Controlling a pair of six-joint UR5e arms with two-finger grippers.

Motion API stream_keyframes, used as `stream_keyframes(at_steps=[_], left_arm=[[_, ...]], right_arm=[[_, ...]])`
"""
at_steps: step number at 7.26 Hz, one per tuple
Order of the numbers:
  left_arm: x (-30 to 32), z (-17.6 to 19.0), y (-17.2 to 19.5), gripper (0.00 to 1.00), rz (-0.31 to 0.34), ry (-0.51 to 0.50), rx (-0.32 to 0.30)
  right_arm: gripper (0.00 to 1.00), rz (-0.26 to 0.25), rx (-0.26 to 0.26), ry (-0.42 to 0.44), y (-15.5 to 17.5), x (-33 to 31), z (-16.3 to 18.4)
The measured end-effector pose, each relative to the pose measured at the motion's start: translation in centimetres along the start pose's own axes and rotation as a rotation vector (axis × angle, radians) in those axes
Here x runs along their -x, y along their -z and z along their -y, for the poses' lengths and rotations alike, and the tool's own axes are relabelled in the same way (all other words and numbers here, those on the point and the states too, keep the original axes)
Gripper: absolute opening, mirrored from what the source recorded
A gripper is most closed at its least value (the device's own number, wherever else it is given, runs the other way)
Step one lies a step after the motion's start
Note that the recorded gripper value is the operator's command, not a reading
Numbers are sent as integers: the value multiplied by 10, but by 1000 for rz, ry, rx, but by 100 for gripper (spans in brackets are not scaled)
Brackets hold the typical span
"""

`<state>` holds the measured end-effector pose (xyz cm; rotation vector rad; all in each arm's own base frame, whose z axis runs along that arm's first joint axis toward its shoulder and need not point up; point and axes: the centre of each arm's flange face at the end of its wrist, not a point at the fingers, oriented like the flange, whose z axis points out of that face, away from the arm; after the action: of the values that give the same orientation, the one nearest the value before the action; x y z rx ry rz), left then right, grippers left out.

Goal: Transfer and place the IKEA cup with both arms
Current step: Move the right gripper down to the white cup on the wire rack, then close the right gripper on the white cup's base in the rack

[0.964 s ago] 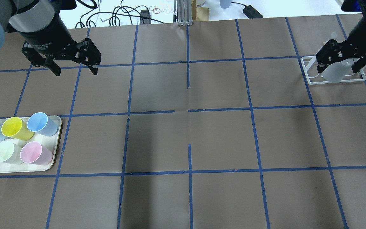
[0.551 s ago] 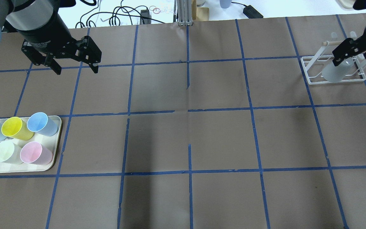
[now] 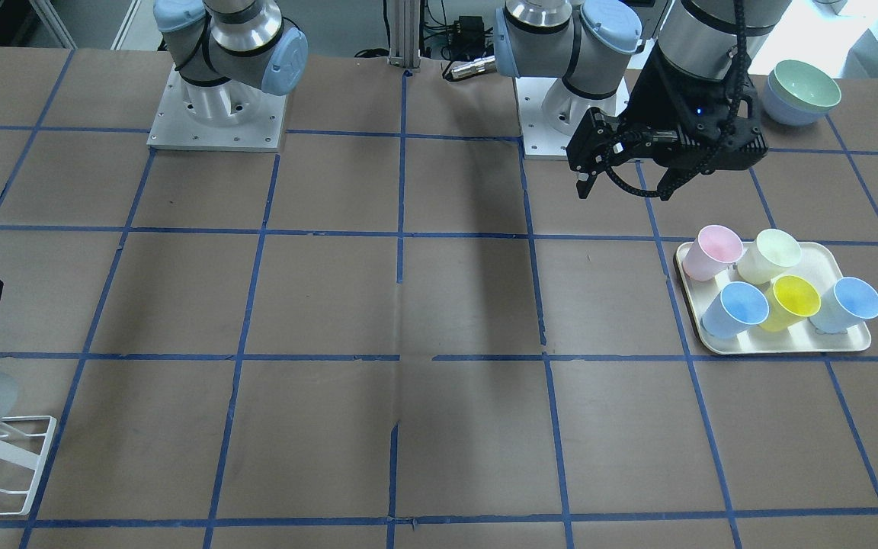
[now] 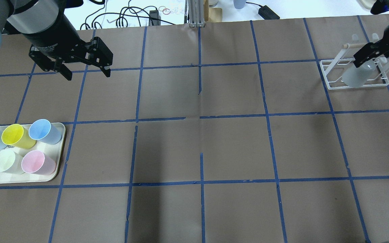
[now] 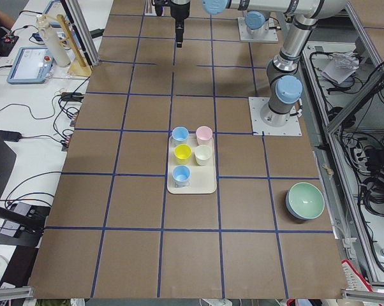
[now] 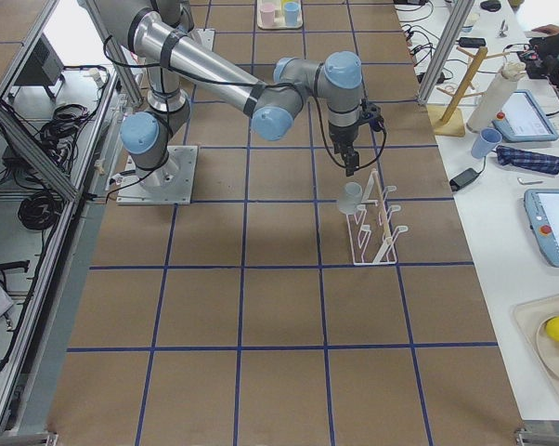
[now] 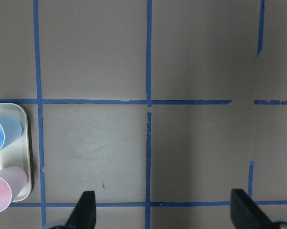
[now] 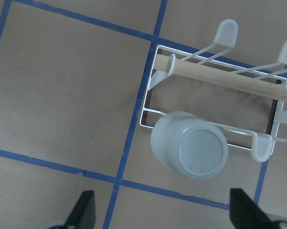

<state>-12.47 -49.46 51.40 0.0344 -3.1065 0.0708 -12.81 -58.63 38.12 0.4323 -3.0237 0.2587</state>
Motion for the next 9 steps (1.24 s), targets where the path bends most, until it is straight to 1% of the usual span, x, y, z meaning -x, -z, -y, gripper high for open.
stream_keyframes(at_steps=[2,6,9], left_arm=[[0,0,1,100,2,-1,-1],[0,-1,1,100,1,0,-1],[0,-1,1,100,0,-1,-2]], right_arm=[[100,-3,0,6,-17,-15,-1],[100,12,18,2,-53,-27,2],[100,9,16,3,-68,-31,5]])
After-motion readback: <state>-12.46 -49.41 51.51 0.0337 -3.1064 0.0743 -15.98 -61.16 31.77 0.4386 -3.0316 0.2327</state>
